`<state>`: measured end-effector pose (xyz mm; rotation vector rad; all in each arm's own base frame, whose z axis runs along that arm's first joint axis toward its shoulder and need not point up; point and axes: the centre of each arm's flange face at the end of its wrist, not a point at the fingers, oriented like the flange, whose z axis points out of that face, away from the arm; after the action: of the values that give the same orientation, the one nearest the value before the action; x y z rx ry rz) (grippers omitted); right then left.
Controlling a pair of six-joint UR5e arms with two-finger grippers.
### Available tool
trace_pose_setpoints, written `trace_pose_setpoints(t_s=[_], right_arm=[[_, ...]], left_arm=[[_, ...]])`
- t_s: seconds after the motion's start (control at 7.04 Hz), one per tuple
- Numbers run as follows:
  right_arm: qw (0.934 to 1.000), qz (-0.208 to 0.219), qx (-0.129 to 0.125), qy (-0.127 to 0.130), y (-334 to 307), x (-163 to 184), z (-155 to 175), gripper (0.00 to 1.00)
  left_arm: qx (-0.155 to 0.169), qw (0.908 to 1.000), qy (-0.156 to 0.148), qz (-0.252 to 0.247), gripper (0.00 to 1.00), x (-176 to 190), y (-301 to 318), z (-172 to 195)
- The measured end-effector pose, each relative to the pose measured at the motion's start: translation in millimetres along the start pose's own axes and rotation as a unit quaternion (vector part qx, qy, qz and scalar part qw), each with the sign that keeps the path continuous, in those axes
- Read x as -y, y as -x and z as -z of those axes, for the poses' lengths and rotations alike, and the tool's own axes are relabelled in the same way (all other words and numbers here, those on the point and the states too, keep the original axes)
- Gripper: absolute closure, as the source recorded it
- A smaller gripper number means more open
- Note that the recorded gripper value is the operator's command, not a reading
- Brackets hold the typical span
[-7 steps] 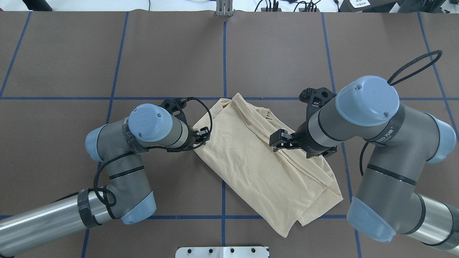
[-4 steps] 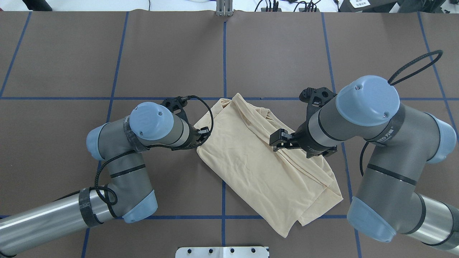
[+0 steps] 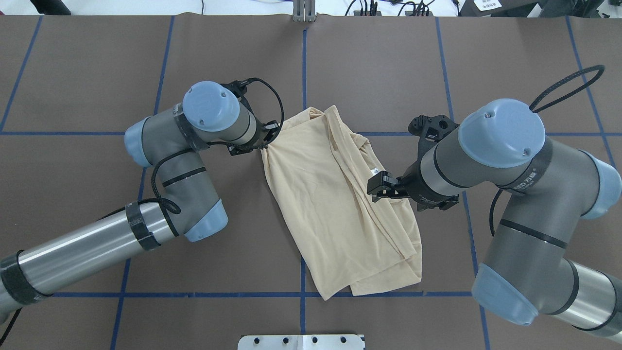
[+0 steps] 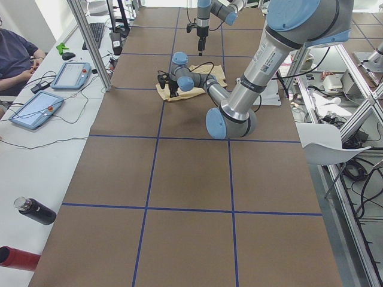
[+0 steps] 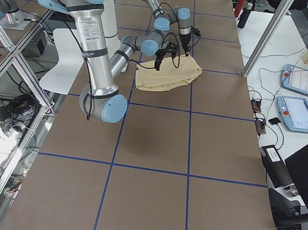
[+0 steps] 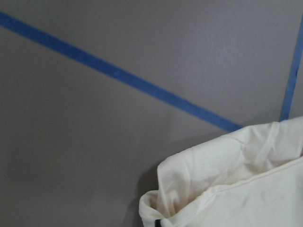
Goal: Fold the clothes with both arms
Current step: 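Pull the collar edge with the left gripper, turning the shirt lengthwise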
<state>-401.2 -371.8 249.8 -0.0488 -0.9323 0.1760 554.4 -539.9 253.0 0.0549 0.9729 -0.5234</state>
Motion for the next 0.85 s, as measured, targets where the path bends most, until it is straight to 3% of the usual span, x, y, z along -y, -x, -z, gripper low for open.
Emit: trace_pose_setpoints(t_s=[0.43,0.57,0.71,0.85], right_arm=[[0.9998,-0.003,-0.003,-0.021,-2,7,2,0.0],[0.9996,-0.003,-0.005,-0.026,-3,9,2,0.0],[0.9995,-0.003,-0.006,-0.031,-3,10,2,0.0],[0.9993,-0.004,-0.01,-0.035,-3,11,-1,0.0]], left_arm=[[-0.021,0.9984,-0.052,0.01,1.0,53,-32,11],[-0.037,0.9965,-0.074,0.009,0.33,62,-40,9],[-0.054,0.9943,-0.092,0.006,0.0,68,-44,5],[-0.063,0.9919,-0.11,-0.002,0.0,74,-44,1]])
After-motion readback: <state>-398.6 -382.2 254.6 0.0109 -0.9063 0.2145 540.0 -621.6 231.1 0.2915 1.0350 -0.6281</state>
